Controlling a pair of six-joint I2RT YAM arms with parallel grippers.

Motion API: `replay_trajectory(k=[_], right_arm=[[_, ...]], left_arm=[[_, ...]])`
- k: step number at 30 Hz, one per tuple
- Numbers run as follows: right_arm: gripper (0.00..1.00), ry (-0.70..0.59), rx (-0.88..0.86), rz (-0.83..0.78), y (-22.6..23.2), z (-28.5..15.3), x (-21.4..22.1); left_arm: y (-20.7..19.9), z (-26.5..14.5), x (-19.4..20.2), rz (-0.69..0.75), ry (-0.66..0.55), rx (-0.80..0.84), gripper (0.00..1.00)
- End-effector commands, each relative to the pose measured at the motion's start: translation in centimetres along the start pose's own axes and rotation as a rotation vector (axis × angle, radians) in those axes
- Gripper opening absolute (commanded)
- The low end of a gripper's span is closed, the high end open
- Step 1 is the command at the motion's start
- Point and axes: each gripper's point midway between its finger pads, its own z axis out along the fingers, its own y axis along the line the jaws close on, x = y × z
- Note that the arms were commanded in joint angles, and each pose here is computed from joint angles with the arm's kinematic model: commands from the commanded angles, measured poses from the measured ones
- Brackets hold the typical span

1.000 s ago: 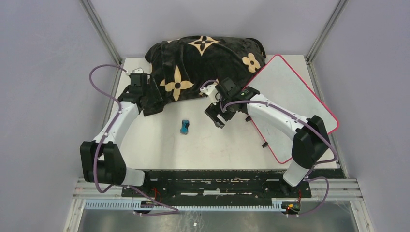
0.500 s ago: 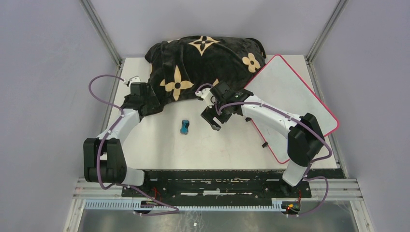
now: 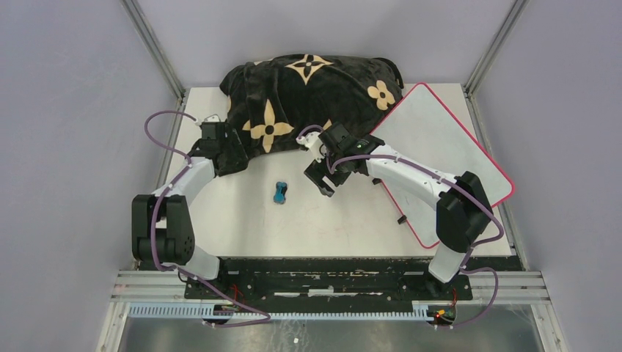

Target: Erase the whiteboard

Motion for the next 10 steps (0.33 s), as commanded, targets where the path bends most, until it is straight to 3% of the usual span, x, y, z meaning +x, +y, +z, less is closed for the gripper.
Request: replay_trajectory(k=[1, 4, 10], right_arm=[[0.89, -0.083, 0.026, 0.015, -0.25, -1.32, -1.77], [0.85, -0.083, 0.016, 0.011, -0.09, -1.1, -1.68], [0.87, -0.066, 0.025, 0.001, -0.3, -0.85, -1.42]], left_arm=[[-1.7, -1.48, -2.53, -0.009, -0.063, 0.085, 0.81], [-1.96, -1.42, -2.28, -0.016, -0.053, 0.1, 0.81], [-2.3, -1.48, -2.24, -0.021, -0.049, 0.115, 0.81]])
